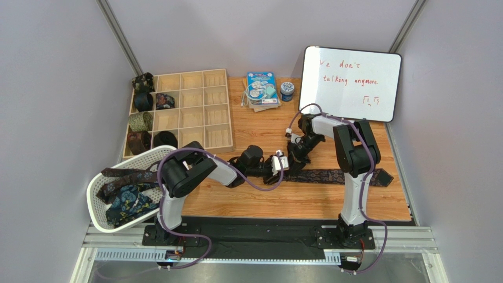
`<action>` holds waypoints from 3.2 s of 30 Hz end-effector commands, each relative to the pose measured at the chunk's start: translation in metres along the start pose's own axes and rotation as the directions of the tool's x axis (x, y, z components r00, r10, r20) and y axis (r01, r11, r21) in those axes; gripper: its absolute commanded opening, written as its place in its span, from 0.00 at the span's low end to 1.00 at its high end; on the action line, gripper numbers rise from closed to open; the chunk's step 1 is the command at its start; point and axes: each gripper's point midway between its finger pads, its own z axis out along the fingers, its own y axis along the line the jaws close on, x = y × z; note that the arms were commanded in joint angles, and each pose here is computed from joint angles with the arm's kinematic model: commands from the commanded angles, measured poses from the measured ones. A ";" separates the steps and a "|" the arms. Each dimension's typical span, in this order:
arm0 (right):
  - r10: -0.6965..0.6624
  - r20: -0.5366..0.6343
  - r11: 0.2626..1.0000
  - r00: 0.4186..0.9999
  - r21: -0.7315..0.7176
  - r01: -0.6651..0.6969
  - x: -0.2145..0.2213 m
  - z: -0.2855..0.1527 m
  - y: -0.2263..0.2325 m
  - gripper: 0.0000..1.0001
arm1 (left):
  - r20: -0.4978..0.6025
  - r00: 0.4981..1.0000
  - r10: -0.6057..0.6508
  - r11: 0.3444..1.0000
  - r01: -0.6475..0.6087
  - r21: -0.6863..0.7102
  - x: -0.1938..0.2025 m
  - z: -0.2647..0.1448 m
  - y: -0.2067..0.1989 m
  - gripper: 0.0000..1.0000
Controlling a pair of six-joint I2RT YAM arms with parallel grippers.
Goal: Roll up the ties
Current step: Roll the tie at the center of the board.
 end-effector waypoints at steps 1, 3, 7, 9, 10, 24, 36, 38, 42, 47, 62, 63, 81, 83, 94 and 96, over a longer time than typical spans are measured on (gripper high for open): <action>-0.062 0.020 0.998 0.998 0.016 0.061 -0.009 0.015 -0.010 0.00 | -0.127 0.992 0.019 1.000 -0.021 -0.020 0.031 0.001 0.000 0.39; -0.059 0.023 0.998 0.998 -0.035 0.060 -0.007 0.010 0.001 0.00 | -0.172 0.985 0.008 1.000 -0.011 -0.015 0.039 -0.006 -0.003 0.27; -0.099 0.052 0.991 0.994 -0.082 0.103 -0.006 -0.013 0.019 0.13 | -0.174 0.985 0.014 1.000 -0.011 0.016 0.041 -0.018 -0.016 0.17; -0.109 0.076 0.991 0.991 -0.075 0.115 -0.006 -0.029 0.021 0.25 | -0.181 0.983 -0.005 1.000 0.009 0.021 0.042 -0.021 -0.019 0.13; -0.122 0.096 0.989 0.988 -0.067 0.129 -0.011 -0.037 0.021 0.30 | -0.181 0.983 -0.009 1.000 0.014 0.025 0.042 -0.022 -0.020 0.12; -0.092 -0.002 0.968 0.996 0.234 0.090 -0.006 -0.019 -0.047 0.24 | -0.089 0.983 -0.160 0.987 0.162 0.011 0.002 -0.033 -0.010 0.11; -0.146 -0.049 0.919 0.988 0.364 0.153 -0.011 -0.015 -0.070 0.19 | -0.091 0.980 -0.178 0.984 0.178 -0.008 -0.002 -0.044 -0.002 0.15; -0.152 -0.048 0.919 0.987 0.361 0.159 -0.012 -0.015 -0.070 0.19 | -0.128 0.980 -0.155 0.988 0.155 -0.011 0.010 -0.044 -0.002 0.16; -0.176 -0.043 0.914 0.984 0.363 0.179 -0.015 -0.016 -0.069 0.19 | -0.207 0.971 -0.120 0.993 0.121 -0.010 0.032 -0.049 -0.004 0.16; -0.202 -0.018 0.932 0.979 0.302 0.198 -0.020 -0.020 -0.052 0.19 | -0.277 0.954 -0.117 0.993 0.120 -0.005 0.049 -0.055 -0.009 0.16; -0.059 0.108 0.993 0.992 -0.094 0.069 -0.019 -0.031 0.044 0.43 | -0.316 0.942 -0.111 0.992 0.124 0.020 0.063 -0.051 -0.017 0.18; -0.056 0.101 0.993 0.993 -0.099 0.066 -0.017 -0.029 0.044 0.43 | -0.314 0.942 -0.117 0.992 0.129 0.016 0.062 -0.051 -0.017 0.18; -0.109 0.051 0.987 0.993 -0.113 0.114 0.007 -0.014 0.053 0.43 | -0.324 0.934 -0.147 0.989 0.149 -0.021 0.064 -0.049 -0.011 0.19; -0.101 0.049 0.989 0.994 -0.108 0.105 0.008 -0.012 0.050 0.42 | -0.325 0.934 -0.152 0.988 0.155 -0.019 0.064 -0.049 -0.011 0.19; -0.094 0.000 0.978 0.996 0.189 0.092 0.002 0.018 -0.004 0.05 | -0.293 0.938 -0.184 0.983 0.174 -0.059 0.051 -0.049 -0.006 0.29; -0.083 -0.007 0.971 0.997 0.222 0.083 -0.001 0.020 -0.012 0.02 | -0.274 0.944 -0.182 0.983 0.171 -0.064 0.044 -0.050 -0.004 0.37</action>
